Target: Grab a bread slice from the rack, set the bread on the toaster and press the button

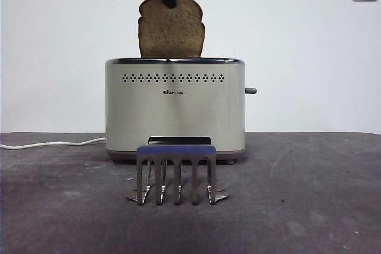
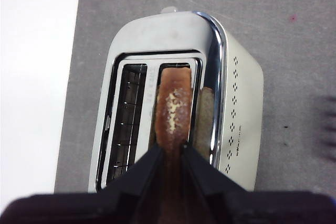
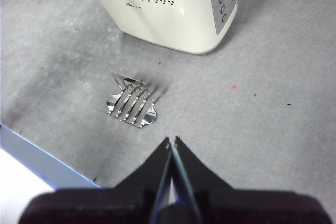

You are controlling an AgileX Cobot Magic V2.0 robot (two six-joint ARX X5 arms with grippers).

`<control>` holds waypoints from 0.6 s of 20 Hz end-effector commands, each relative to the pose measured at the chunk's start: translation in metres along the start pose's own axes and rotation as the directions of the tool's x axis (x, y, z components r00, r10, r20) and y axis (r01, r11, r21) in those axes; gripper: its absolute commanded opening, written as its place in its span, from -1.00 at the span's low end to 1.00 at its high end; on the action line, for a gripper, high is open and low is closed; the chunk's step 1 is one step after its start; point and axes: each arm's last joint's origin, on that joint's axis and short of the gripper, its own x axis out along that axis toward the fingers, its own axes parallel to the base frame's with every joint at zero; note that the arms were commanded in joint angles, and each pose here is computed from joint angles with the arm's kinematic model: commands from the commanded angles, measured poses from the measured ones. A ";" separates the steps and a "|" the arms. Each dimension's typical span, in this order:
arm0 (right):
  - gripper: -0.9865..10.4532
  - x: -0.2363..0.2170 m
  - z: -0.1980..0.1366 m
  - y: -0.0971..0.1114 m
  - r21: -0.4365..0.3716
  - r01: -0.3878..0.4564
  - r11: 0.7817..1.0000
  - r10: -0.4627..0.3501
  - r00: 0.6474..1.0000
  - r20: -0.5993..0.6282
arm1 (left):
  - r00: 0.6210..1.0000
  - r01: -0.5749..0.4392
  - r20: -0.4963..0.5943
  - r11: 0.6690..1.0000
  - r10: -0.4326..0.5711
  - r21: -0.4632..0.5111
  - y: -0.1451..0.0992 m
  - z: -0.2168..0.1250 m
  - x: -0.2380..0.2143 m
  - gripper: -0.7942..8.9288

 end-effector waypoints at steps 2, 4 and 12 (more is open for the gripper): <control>-0.85 0.003 0.002 -0.001 -0.010 -0.005 1.000 0.005 1.000 -0.008 | 0.999 0.029 0.026 1.000 -0.029 -0.012 0.005 -0.008 0.012 -0.84; -0.85 0.006 0.003 -0.003 -0.006 -0.006 1.000 0.006 1.000 -0.021 | 0.998 0.026 0.055 0.999 -0.025 -0.028 0.010 -0.012 0.012 -0.71; -0.85 0.029 0.019 -0.017 -0.009 -0.006 1.000 0.006 1.000 -0.013 | 0.995 -0.031 0.094 0.993 0.043 -0.116 0.019 -0.013 0.011 -0.04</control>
